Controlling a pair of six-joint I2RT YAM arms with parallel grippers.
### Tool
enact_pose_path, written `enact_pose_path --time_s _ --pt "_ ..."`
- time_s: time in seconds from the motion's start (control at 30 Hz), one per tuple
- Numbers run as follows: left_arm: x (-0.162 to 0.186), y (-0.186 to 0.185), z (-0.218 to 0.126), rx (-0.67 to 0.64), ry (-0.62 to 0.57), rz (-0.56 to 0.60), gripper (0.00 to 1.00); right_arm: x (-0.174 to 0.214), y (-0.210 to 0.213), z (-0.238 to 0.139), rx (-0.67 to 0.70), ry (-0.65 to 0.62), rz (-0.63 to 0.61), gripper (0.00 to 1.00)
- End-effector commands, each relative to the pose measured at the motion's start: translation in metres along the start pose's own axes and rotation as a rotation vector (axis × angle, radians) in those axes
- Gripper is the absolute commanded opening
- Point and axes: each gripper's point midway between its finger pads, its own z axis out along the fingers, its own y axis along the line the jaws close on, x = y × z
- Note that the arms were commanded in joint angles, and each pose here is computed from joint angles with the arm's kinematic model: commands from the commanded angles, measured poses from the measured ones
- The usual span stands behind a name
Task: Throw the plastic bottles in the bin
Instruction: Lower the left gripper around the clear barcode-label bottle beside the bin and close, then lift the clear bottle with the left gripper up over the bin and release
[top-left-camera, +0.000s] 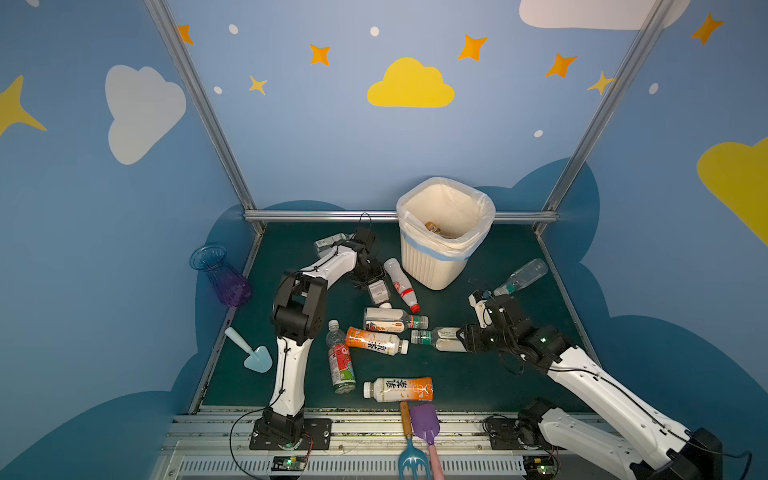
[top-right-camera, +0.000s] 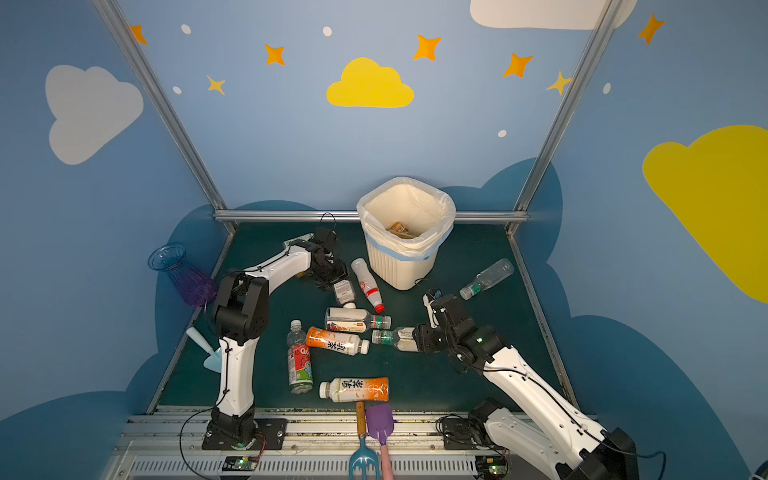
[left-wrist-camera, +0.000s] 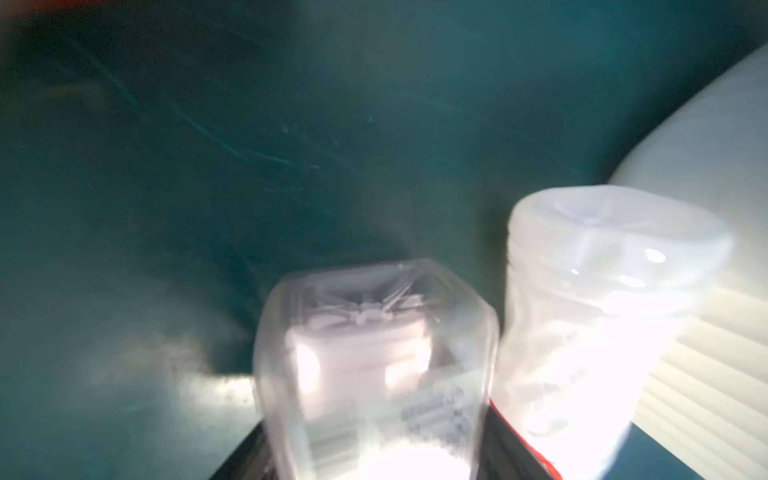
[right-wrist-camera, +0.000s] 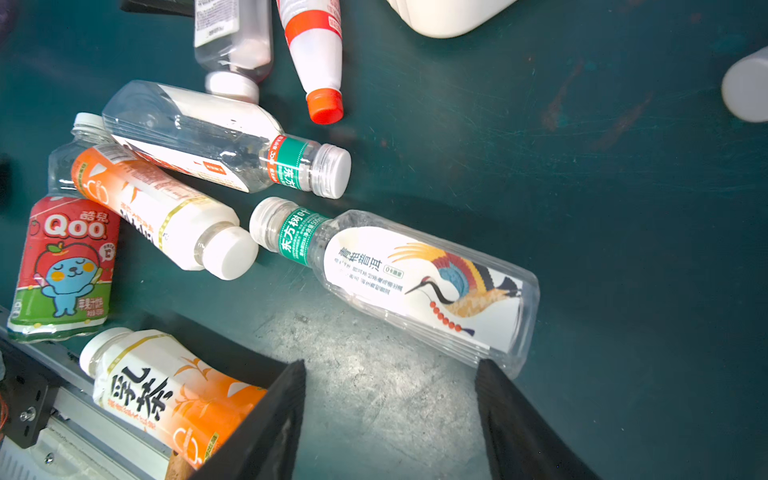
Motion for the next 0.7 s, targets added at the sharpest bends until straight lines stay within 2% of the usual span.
enact_pose_path --time_s 0.0,0.43,0.6,0.67 --pt "-0.014 -0.011 -0.036 0.035 -0.092 0.038 0.6 -0.01 0.001 -0.007 0.006 -0.018 0.01 0.66" --pt "-0.023 -0.015 -0.105 0.097 -0.212 0.067 0.6 -0.014 0.005 -0.006 -0.002 -0.008 0.029 0.65" --pt "-0.024 -0.014 -0.151 0.149 -0.305 0.072 0.6 -0.015 0.004 -0.007 0.003 -0.014 0.037 0.65" --pt "-0.027 -0.014 -0.179 0.169 -0.394 0.078 0.59 -0.016 0.004 -0.008 0.005 -0.025 0.043 0.65"
